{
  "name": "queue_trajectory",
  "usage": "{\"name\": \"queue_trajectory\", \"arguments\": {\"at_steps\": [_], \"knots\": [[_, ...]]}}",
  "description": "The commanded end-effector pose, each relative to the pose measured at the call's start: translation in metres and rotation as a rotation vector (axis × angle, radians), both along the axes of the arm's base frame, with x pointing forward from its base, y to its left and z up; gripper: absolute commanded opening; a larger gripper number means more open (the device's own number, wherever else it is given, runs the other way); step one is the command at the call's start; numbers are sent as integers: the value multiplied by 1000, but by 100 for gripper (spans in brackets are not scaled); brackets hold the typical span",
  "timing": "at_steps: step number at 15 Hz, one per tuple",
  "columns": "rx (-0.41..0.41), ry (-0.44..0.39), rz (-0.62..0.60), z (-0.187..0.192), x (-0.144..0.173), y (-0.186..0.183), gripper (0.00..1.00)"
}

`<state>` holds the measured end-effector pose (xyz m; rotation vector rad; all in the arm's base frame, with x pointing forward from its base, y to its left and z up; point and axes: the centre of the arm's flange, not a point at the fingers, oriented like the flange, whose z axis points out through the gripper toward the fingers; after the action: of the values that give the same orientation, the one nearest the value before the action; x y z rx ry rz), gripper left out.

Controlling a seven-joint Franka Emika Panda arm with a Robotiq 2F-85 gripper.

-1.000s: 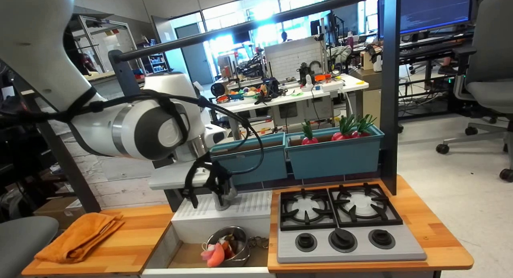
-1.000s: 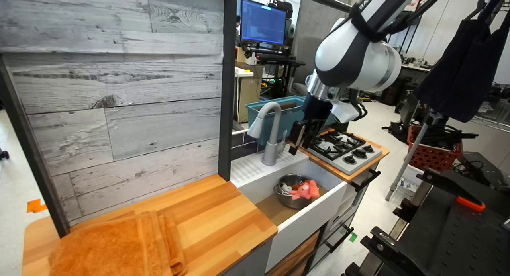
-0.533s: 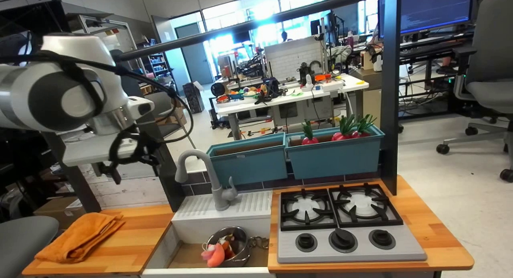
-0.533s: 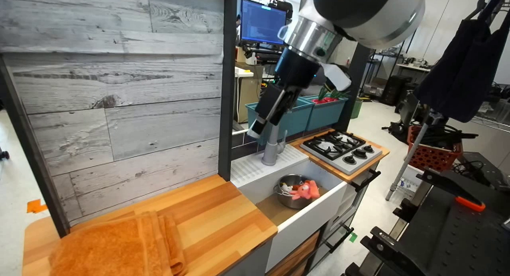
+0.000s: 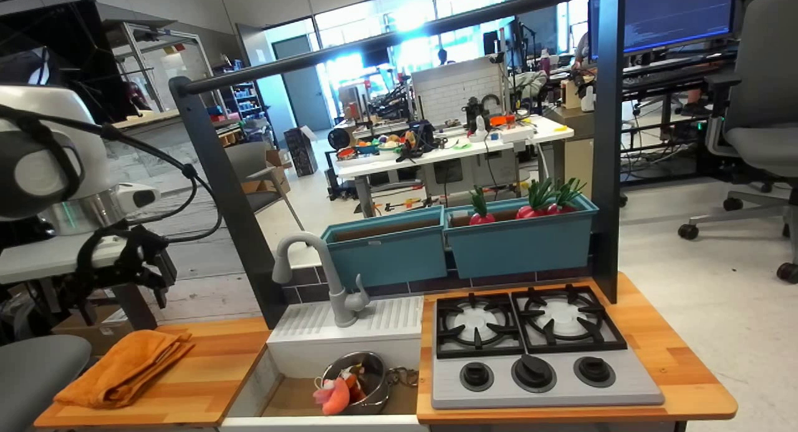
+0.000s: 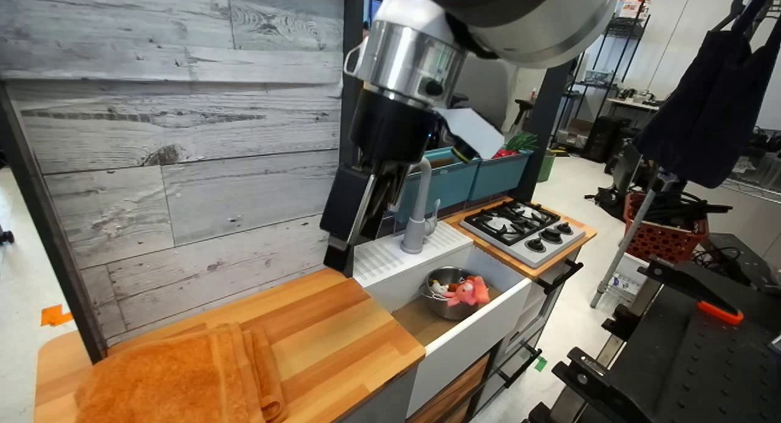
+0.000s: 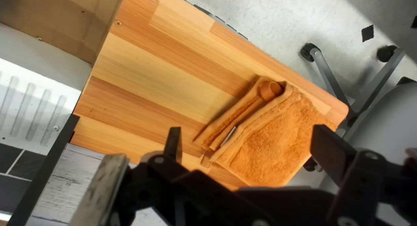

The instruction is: Put the three plush toys inside the silver pot in the sink, wipe the left side of the counter with the orange towel

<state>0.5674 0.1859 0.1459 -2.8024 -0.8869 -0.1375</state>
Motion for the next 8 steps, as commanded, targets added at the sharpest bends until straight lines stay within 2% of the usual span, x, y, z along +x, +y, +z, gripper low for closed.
{"name": "queue_trajectory", "arguments": {"at_steps": [1, 2, 4, 5, 8], "knots": [[-1, 4, 1, -4, 1, 1, 100], [-2, 5, -1, -5, 3, -1, 100], [-19, -27, -94, -17, 5, -23, 100], [-27, -15, -113, -22, 8, -26, 100], [-91, -17, -129, -41, 20, -14, 100]]}}
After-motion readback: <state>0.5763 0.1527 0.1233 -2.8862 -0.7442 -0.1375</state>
